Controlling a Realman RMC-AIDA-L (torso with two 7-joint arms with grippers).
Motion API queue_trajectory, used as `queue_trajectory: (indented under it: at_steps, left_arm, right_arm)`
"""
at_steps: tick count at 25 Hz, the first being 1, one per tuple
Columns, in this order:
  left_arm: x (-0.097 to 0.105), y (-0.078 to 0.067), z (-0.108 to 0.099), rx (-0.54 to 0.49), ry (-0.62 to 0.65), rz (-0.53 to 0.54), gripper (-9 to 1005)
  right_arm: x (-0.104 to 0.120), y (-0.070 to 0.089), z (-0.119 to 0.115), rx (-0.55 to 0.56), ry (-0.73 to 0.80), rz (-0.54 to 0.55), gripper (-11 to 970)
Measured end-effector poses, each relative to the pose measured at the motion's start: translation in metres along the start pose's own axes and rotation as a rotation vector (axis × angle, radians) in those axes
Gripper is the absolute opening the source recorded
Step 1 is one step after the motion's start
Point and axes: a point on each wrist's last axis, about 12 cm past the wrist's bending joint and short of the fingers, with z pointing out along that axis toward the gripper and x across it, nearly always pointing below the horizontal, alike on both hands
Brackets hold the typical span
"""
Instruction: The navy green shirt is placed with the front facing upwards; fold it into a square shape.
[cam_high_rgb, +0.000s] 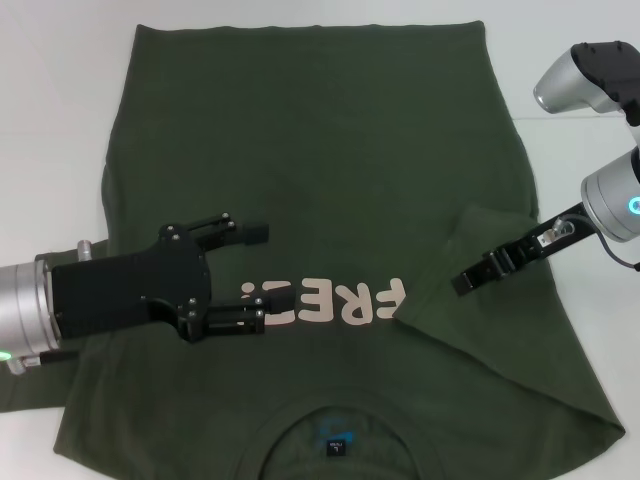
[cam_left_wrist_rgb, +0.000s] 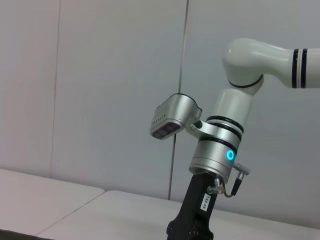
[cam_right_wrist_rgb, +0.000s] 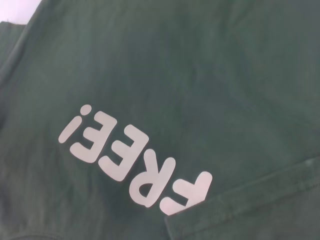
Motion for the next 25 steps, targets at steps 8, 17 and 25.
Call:
queue_trajectory:
  at_steps: [8, 17, 25]
  left_arm:
    - [-0.001, 0.000, 0.000, -0.004, -0.011, -0.002, 861]
    - [-0.003, 0.002, -0.004, -0.041, -0.054, -0.026, 861]
    - [-0.005, 0.007, -0.009, -0.089, -0.078, -0.120, 861]
  right_arm:
    - [-0.004, -0.006, -0.017, -0.060, -0.144, 0.011, 561]
    - [0.012, -0.025, -0.043, -0.155, -0.455, -0.100, 795]
    - [0.062, -0.019, -0.042, -0.222, -0.691, -0.427, 908]
